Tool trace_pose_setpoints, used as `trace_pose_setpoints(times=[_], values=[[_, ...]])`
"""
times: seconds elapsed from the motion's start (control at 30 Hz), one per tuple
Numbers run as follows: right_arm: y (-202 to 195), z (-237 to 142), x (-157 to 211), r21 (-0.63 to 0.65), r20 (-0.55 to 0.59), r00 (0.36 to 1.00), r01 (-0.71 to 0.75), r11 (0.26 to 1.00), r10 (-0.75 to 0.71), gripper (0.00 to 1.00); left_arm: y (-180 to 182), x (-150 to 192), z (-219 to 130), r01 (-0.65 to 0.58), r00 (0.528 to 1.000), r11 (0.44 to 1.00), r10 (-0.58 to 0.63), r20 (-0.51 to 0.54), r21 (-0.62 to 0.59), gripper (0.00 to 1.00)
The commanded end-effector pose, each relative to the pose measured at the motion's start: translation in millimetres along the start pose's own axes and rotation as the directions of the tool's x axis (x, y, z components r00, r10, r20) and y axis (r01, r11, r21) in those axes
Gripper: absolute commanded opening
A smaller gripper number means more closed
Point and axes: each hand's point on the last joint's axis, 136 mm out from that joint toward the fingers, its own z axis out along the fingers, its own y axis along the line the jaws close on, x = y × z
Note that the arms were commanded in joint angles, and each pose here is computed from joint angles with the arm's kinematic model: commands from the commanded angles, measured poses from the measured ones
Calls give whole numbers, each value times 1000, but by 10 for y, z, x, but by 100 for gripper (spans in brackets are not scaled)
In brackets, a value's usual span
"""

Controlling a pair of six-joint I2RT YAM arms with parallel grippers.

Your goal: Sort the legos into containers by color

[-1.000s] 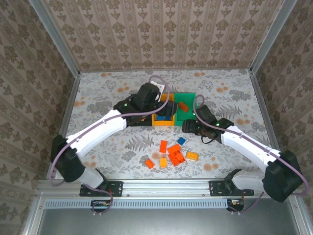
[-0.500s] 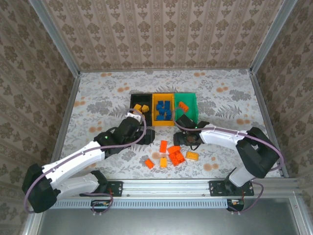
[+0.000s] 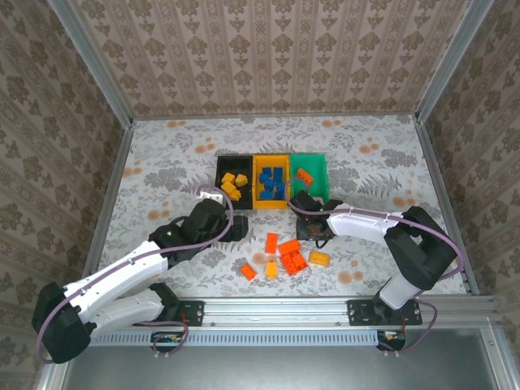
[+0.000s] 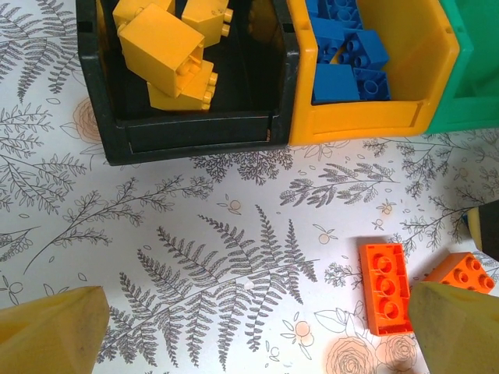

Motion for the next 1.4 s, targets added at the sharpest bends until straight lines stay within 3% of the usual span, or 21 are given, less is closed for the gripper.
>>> trace_pose_setpoints(times=[0.0,0.2,0.37,0.6,0.87,1.17,1.27,1.37], values=[[-61,16,14,36,-15,1000,-7,999,8,45,81,17,-9,23,1000,999,-23,6,-25,100],[-13,-178,-106,-10,35,999,2,1000,-2,35,84,4,-29,14,1000,1000,-14,8,-24,100],[97,-603,-360,-77,120,992,49,996,-39,34,131,30,-31,10,1000,999,-10,5,-38,100],[642,-1055,-894,-204,224,969,149,967,-102,34,182,125,-29,28,1000,999,-28,-9,-38,100],[1098,-824,-1573,-151,271,954,173,973,-128,35,227,221,-61,52,998,998,-54,-32,-37,100],[1145,-408,-1998,-74,241,964,131,989,-109,39,238,283,-82,50,997,998,-52,-49,-30,100],[1115,-339,-2015,-60,225,970,112,992,-96,45,229,298,-74,47,997,999,-48,-57,-26,100],[1121,-392,-2036,-76,232,969,103,992,-83,59,217,300,-75,43,997,999,-44,-61,-20,100]])
